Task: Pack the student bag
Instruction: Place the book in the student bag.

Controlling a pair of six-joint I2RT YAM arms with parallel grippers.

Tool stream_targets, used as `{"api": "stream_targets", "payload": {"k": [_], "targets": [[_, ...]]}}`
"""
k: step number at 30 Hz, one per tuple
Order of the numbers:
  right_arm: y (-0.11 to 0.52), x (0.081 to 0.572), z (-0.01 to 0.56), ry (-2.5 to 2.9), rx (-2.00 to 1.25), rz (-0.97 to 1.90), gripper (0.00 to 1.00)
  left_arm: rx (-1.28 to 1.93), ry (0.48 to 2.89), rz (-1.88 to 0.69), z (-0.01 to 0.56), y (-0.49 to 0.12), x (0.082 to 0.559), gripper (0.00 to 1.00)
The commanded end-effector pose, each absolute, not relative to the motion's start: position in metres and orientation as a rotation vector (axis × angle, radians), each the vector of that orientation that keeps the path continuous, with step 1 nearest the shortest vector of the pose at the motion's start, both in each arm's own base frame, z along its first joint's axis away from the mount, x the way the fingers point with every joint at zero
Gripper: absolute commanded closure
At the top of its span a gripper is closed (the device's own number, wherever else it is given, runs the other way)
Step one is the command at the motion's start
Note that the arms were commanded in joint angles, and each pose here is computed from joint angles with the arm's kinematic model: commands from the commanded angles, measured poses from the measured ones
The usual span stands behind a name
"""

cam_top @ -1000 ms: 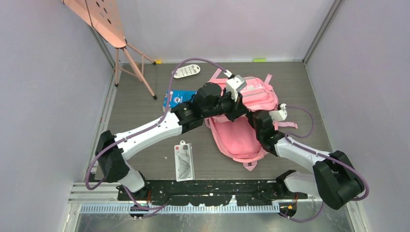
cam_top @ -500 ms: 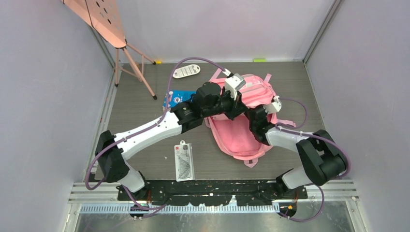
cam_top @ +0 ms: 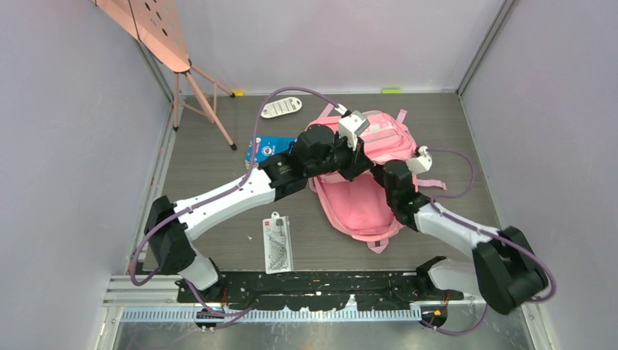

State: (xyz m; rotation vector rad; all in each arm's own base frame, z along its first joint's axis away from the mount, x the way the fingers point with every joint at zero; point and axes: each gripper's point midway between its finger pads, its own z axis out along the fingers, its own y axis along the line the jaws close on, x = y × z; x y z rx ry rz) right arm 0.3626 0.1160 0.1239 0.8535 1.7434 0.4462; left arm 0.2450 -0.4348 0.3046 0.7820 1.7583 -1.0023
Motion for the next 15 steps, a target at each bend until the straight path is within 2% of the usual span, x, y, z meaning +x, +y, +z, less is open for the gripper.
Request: {"api": "stream_targets", "payload": {"k": [1,4,6,15], "targets": [[0.107,0.323,0.146,1.798,0.779,0.464,0.39,0.711,1.761,-1.006,0.307,-0.438,0.255,1.0],[0.095,0.294,0.154,1.836,0.742,0.449,0.25,0.668,1.796,-0.964,0.296,-0.436,0.266,1.0],[0.085,0.277,0.157,1.864,0.729,0.413,0.2,0.65,1.817,-0.95,0.289,-0.436,0.273,1.0],[0.048,0.21,0.214,1.871,0.688,0.378,0.13,0.497,1.945,-0.845,0.255,-0.427,0.305,1.0]]}}
